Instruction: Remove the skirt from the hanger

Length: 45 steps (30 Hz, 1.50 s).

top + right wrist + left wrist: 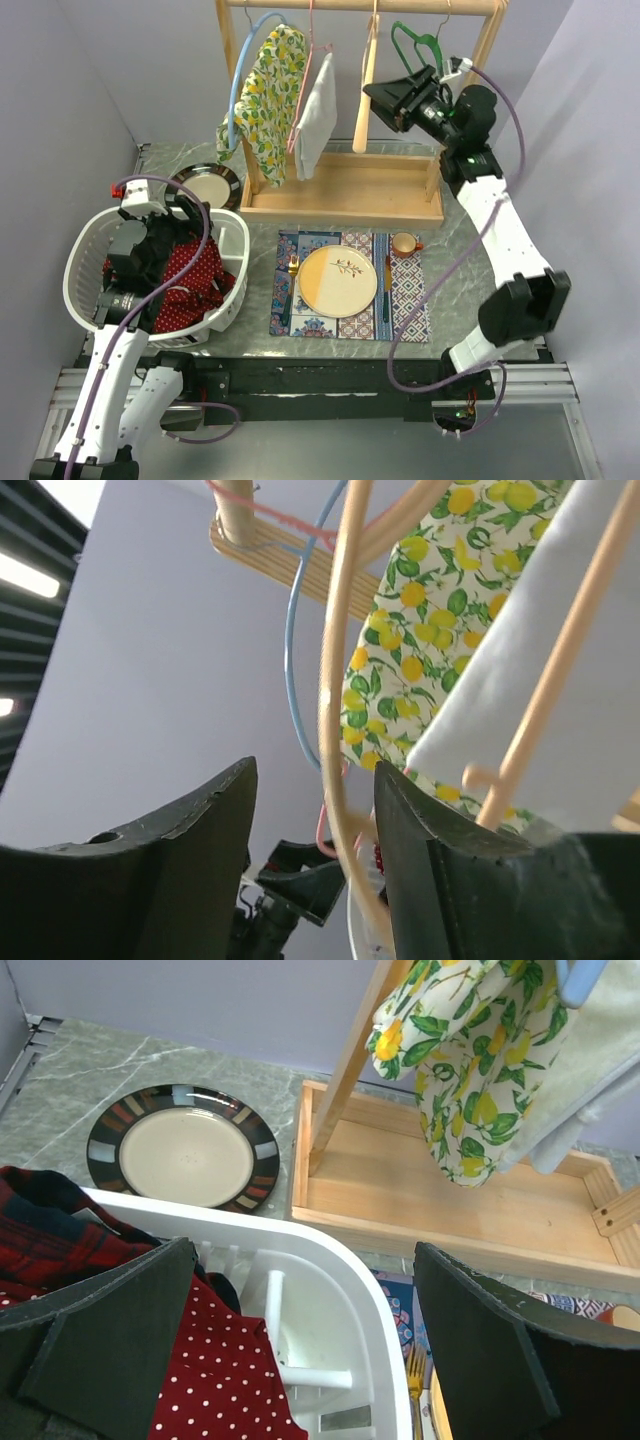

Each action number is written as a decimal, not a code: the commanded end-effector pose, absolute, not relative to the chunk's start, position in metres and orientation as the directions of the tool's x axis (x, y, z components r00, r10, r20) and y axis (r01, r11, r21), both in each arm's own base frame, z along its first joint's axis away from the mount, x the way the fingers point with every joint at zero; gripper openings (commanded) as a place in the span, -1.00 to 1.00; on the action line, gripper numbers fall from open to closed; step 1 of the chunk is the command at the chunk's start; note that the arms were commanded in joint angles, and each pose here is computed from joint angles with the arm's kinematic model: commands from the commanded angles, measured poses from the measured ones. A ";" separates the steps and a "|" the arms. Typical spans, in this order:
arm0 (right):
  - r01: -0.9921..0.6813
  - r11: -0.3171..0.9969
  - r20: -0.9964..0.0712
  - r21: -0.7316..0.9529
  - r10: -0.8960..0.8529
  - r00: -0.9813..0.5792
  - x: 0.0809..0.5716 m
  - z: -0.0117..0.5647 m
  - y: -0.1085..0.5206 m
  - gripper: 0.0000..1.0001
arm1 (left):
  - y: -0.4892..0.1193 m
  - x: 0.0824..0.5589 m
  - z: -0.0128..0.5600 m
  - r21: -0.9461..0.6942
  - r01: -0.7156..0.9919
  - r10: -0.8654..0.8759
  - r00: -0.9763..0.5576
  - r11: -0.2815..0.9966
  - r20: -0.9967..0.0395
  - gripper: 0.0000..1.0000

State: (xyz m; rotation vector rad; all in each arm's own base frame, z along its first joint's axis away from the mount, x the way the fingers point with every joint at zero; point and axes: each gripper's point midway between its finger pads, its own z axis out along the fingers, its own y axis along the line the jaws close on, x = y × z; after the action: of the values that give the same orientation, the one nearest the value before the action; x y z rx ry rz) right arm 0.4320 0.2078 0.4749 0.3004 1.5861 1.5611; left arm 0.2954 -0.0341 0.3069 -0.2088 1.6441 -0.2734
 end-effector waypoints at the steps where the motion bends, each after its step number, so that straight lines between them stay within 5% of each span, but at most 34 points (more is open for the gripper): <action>1: -0.411 0.368 -0.540 0.834 0.697 -0.472 0.394 0.481 0.183 0.18 | -0.043 0.295 0.318 -0.286 0.092 -0.281 -0.064 0.954 -0.957 0.94; 9: -0.363 0.573 -0.674 0.735 0.673 -0.304 0.332 0.498 0.157 0.23 | -0.061 0.289 0.324 -0.299 0.202 -0.293 -0.059 0.933 -0.954 0.94; 17: -0.459 0.565 -0.717 0.686 0.633 -0.291 0.305 0.526 0.205 0.22 | -0.060 0.289 0.322 -0.326 0.186 -0.322 -0.053 0.927 -0.945 0.94; 32: -0.381 0.675 -0.772 0.632 0.591 -0.234 0.369 0.518 0.273 0.18 | -0.057 0.288 0.320 -0.350 0.163 -0.345 -0.061 0.922 -0.937 0.94; 45: -0.413 0.621 -0.737 0.667 0.633 -0.237 0.424 0.511 0.323 0.16 | -0.060 0.277 0.330 -0.356 0.195 -0.358 -0.028 0.914 -0.933 0.93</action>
State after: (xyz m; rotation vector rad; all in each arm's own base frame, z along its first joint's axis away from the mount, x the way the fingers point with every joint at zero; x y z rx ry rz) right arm 0.4129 0.3156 0.4827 0.1820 1.6263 0.9404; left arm 0.2791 -0.0540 0.3188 -0.1528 1.5753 -0.4104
